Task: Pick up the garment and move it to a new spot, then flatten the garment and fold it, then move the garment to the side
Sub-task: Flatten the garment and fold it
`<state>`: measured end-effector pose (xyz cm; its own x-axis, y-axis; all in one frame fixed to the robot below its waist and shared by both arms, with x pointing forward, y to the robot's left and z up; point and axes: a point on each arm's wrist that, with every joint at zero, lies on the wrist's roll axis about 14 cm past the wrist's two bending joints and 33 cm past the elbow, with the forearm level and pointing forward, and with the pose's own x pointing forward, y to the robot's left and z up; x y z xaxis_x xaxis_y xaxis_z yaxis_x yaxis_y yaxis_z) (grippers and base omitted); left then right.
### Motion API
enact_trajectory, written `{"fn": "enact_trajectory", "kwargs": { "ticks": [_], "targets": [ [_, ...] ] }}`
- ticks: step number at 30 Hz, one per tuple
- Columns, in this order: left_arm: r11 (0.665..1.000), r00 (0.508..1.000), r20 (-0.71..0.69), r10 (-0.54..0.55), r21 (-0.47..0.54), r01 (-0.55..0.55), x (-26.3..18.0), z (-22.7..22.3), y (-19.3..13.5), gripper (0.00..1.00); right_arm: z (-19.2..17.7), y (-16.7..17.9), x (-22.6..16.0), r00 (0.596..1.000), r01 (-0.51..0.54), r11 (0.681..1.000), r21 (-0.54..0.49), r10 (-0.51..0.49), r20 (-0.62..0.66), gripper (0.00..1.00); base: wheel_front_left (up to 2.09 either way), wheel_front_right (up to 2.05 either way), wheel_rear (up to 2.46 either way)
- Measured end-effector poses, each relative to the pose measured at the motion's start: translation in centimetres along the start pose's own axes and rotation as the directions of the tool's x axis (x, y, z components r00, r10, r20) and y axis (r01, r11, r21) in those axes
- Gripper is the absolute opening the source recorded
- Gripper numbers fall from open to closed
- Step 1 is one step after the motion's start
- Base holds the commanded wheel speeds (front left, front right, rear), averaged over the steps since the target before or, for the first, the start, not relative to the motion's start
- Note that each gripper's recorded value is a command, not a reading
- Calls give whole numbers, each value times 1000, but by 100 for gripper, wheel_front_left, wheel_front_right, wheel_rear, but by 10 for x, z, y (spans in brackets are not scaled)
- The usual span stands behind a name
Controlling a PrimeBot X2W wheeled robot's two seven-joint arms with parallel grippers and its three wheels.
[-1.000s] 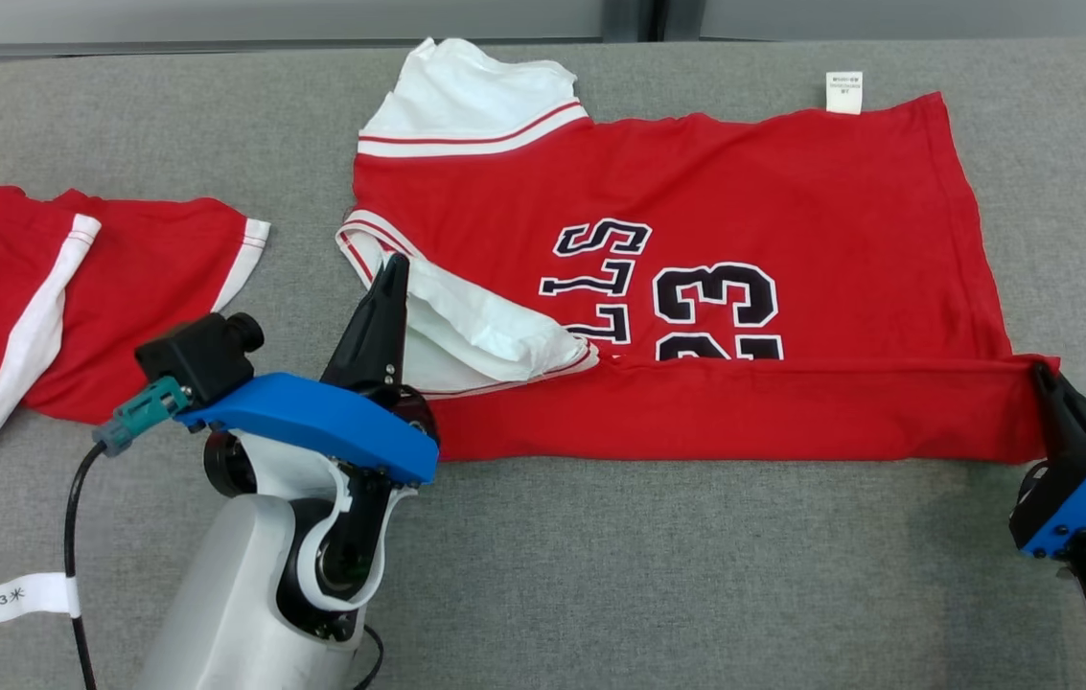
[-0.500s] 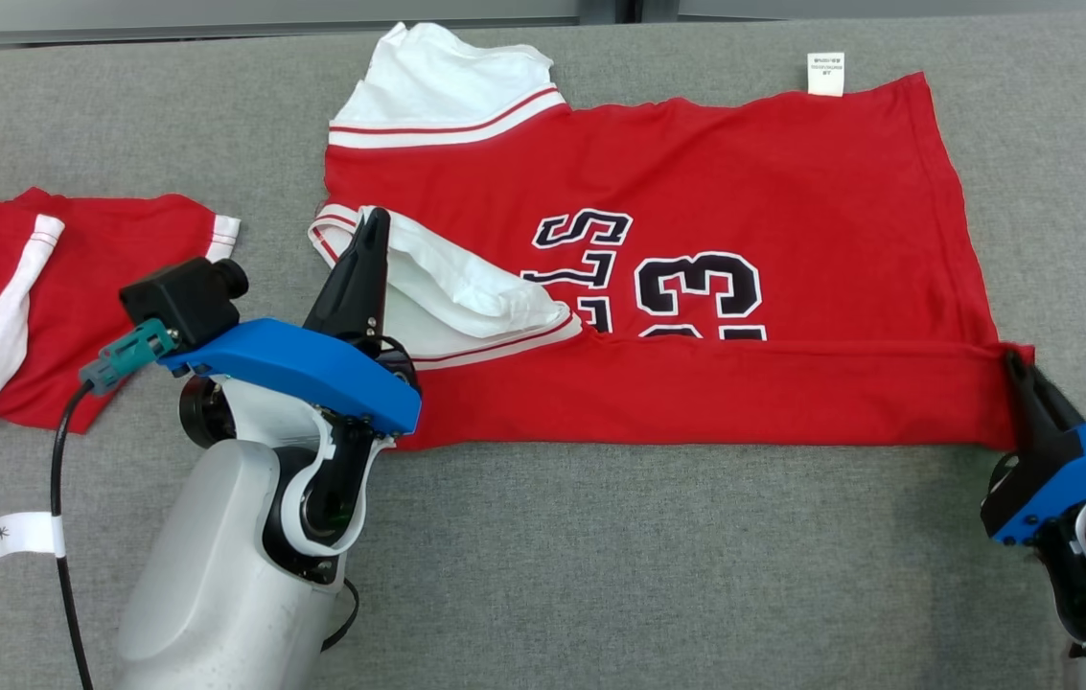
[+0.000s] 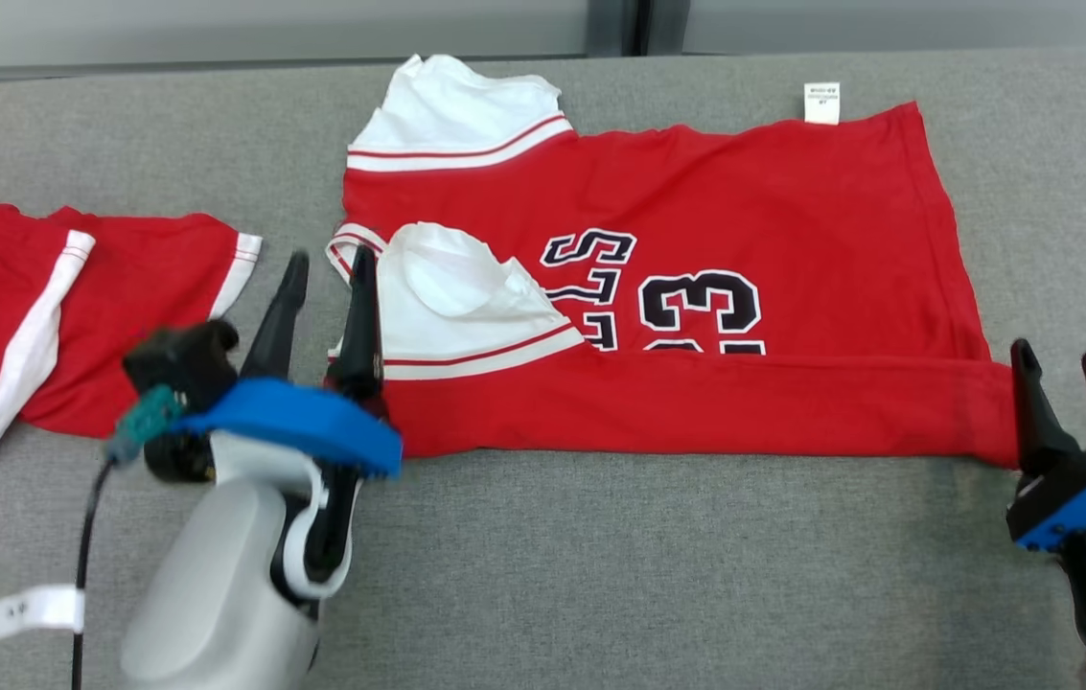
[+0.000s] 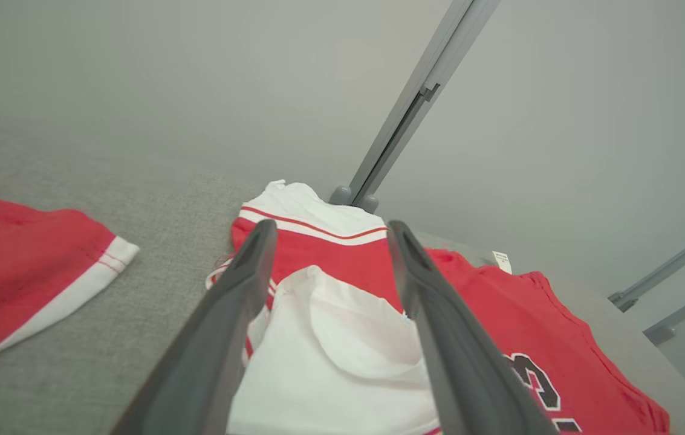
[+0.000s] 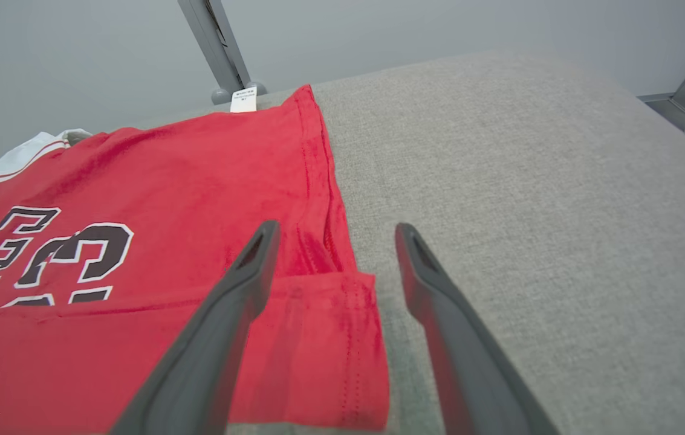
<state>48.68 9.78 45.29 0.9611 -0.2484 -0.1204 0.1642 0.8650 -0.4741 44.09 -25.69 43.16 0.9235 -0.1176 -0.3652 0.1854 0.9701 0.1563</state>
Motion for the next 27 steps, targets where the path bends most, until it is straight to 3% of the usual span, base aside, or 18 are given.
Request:
{"fn": "enact_trajectory", "kwargs": {
  "ticks": [9, 18, 27],
  "targets": [
    [973, 982, -138, 129, 208, -98, -56, -48, 39, 100, 11, -14, -30, 998, 34, 999, 5, -35, 56, 100, 0, 0, 0],
    [962, 946, -243, 216, 217, -164, -70, -77, 58, 100, -42, -7, -25, 994, 24, 999, 47, -19, -108, 100, 0, 0, 0],
    [960, 919, -320, 230, 227, -161, -66, -93, 57, 100, -68, 0, -4, 977, 25, 999, 39, -16, -211, 100, 0, 0, 0]
  ]
}}
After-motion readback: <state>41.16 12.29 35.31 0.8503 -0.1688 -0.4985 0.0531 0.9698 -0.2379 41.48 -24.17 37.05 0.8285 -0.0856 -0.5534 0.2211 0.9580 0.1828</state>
